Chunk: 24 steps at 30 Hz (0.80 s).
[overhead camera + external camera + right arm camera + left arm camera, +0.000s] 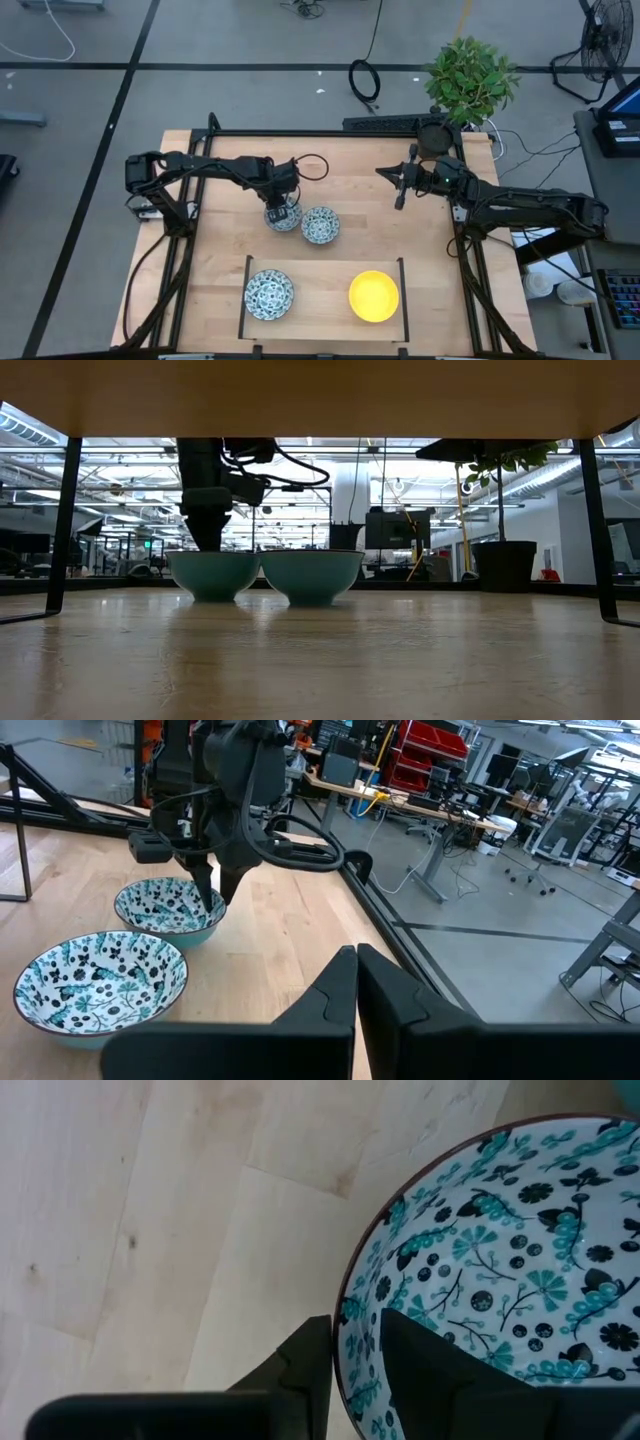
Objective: Pick & Place Mini bowls
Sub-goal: Stack the left white bowl on the white bowl on the shelf
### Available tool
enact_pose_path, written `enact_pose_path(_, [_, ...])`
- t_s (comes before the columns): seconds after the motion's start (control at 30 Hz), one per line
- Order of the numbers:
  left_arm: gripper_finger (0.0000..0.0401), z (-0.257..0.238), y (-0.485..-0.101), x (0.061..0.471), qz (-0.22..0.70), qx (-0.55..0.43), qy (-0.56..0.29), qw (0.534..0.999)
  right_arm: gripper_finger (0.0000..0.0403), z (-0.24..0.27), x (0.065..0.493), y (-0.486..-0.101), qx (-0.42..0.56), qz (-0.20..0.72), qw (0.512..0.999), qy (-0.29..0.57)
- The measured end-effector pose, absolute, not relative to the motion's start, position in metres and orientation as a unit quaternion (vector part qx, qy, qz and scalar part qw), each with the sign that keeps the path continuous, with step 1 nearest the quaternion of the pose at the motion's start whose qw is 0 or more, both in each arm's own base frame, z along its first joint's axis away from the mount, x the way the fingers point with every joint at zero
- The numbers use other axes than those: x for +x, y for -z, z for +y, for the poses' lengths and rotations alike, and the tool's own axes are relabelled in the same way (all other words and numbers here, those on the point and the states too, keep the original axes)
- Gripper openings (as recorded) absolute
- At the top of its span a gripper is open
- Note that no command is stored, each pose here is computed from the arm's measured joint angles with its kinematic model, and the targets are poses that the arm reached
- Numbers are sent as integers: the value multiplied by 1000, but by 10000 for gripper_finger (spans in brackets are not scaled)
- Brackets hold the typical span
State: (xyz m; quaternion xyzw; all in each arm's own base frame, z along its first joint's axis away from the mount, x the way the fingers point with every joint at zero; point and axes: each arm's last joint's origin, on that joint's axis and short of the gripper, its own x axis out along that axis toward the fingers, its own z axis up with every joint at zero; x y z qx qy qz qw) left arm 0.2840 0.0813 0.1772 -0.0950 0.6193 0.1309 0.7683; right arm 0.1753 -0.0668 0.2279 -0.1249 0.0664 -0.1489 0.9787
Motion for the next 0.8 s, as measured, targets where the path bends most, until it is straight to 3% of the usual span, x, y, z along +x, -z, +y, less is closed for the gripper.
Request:
enact_pose_path(0.3, [85, 81, -177, 283, 624, -90, -126, 766, 0, -67, 175, -228, -125, 66, 979, 149])
enact_pose_path(0.5, [17, 81, -180, 284, 617, -103, -118, 771, 0, -67, 175, -228, -125, 66, 979, 149])
enact_pose_path(0.8, [14, 81, -183, 281, 614, -124, -119, 770, 0, -67, 175, -228, -125, 66, 979, 149])
